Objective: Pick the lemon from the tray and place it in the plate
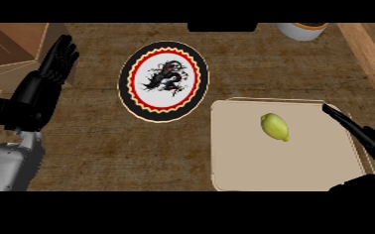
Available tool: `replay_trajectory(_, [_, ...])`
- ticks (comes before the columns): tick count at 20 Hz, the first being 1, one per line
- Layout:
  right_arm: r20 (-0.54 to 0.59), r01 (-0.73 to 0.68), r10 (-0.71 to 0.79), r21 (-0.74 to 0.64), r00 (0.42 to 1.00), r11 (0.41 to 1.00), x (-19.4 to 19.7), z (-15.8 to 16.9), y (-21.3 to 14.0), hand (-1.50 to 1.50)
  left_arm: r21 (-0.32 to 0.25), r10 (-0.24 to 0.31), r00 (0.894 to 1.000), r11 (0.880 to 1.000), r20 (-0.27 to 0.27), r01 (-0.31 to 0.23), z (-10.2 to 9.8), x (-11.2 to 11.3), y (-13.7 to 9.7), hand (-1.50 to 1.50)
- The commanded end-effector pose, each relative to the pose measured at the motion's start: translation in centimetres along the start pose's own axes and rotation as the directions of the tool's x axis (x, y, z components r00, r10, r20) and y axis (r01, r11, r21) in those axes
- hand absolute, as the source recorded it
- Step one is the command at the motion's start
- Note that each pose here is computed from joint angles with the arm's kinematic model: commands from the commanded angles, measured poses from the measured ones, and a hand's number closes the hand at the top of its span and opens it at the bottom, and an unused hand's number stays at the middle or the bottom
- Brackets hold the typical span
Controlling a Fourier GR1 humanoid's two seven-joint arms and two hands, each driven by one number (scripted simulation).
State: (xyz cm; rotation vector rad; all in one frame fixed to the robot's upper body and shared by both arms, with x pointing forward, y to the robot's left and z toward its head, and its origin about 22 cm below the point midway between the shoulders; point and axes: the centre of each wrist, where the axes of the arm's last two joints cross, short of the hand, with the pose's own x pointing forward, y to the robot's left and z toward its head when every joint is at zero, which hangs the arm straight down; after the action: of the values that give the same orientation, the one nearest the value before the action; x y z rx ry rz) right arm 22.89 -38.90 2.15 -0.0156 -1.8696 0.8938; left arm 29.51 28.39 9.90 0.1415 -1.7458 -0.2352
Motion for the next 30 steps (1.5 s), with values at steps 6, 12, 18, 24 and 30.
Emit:
replay_trajectory(6, [-0.153,-0.119,0.121,0.018,0.981,0.993,-3.1,-1.7,3.3,-1.5,-0.002,-0.003,1.0,1.0,0.006,0.003,-0.2,0.3,1.3,0.0])
replay_trajectory(12, [-0.198,-0.107,0.117,0.058,0.973,0.993,-3.0,-4.3,4.6,-1.5,-0.009,-0.001,1.0,1.0,-0.011,0.001,-0.2,0.3,-0.1,0.0])
replay_trajectory(18, [-0.181,-0.092,0.109,0.1,0.977,0.991,-4.7,-6.4,5.8,-1.5,-0.01,0.009,1.0,1.0,0.006,-0.009,-1.0,-0.3,0.7,0.0])
replay_trajectory(24, [-0.201,-0.094,0.12,0.131,0.972,0.987,-5.0,-7.4,7.3,-1.5,0.001,-0.002,1.0,1.0,0.003,0.002,0.2,1.3,0.8,0.0])
replay_trajectory(30, [-0.236,-0.145,0.176,0.144,0.956,0.979,-7.7,-7.6,10.0,-1.5,-0.015,0.003,1.0,1.0,0.007,-0.003,0.4,0.2,1.1,0.0])
